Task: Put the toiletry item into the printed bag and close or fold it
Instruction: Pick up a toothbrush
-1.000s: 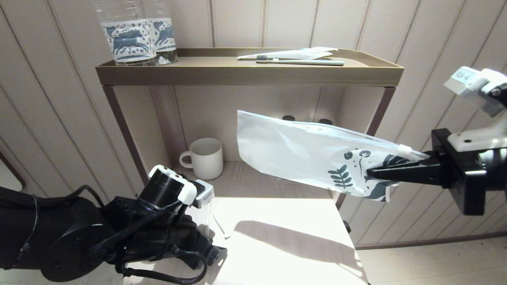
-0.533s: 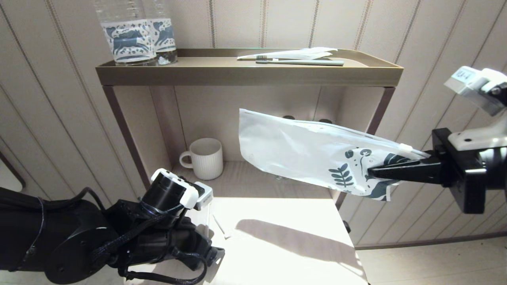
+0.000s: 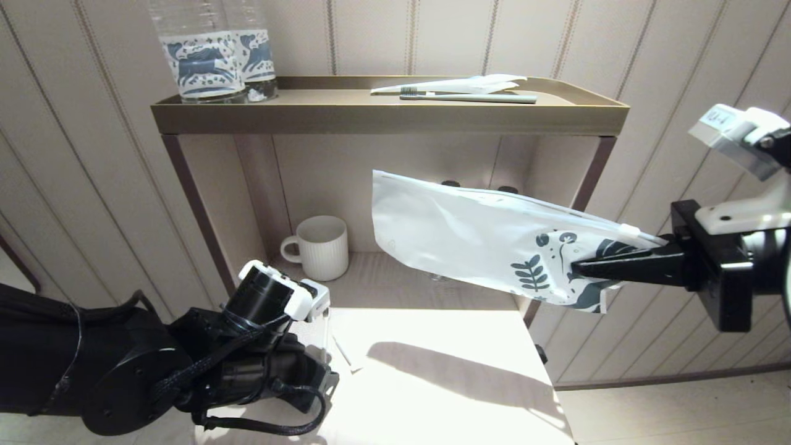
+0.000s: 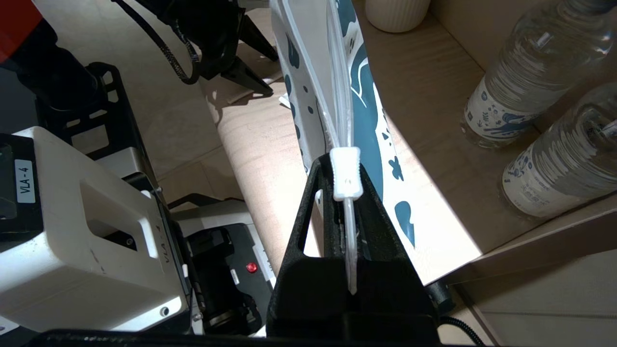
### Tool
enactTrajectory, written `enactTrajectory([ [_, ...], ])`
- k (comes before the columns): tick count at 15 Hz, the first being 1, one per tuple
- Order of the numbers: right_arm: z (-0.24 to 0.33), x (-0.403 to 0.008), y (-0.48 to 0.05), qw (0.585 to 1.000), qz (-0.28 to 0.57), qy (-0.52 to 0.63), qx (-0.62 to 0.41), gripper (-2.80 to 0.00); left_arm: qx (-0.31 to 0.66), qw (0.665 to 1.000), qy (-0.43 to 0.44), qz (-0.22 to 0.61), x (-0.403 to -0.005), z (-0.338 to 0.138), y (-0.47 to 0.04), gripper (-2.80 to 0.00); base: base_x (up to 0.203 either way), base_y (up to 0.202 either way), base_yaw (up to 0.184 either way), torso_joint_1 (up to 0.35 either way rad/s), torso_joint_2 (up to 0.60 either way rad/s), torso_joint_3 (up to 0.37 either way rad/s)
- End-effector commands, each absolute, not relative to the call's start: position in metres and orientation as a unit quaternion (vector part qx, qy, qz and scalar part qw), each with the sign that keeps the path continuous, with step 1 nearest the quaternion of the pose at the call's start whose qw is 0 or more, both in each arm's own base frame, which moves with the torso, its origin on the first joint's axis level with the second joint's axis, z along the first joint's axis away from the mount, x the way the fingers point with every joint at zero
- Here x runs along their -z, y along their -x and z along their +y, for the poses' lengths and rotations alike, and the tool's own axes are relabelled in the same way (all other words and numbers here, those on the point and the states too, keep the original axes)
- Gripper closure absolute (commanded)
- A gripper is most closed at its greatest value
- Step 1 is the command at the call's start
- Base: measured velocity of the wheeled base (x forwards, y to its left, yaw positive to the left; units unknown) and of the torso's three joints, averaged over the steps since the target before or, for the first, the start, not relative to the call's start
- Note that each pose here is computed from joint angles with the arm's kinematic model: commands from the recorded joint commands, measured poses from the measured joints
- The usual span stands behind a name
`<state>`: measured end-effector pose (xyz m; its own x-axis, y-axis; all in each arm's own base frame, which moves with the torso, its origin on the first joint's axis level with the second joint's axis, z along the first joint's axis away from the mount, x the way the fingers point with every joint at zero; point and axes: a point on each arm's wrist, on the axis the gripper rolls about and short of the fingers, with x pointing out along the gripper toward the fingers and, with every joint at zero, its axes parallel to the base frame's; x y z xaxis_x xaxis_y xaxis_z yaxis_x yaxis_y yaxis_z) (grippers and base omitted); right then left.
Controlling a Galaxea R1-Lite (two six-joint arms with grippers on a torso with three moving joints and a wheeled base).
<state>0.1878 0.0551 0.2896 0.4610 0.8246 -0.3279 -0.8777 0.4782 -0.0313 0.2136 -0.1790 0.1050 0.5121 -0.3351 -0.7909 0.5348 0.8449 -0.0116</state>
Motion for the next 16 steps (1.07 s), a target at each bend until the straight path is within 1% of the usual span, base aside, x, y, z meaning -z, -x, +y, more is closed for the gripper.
enactTrajectory([
  [1, 0.054, -0.289, -0.189, 0.850, 0.136, 0.098, -0.500, 0.00, 0.253, 0.861, -0.118, 0.426, -0.105, -0.179, -0.214, 0.00, 0.000, 0.000, 0.000, 0.000, 0.00, 0.000],
  [10, 0.052, -0.290, -0.189, 0.848, 0.133, 0.094, -0.504, 0.00, 0.258, 0.869, -0.107, 0.408, -0.116, -0.178, -0.212, 0.00, 0.000, 0.000, 0.000, 0.000, 0.00, 0.000],
  [16, 0.053, -0.287, -0.191, 0.847, 0.140, 0.092, -0.505, 0.00, 0.252, 0.877, -0.078, 0.402, -0.122, -0.183, -0.218, 0.00, 0.000, 0.000, 0.000, 0.000, 0.00, 0.000],
])
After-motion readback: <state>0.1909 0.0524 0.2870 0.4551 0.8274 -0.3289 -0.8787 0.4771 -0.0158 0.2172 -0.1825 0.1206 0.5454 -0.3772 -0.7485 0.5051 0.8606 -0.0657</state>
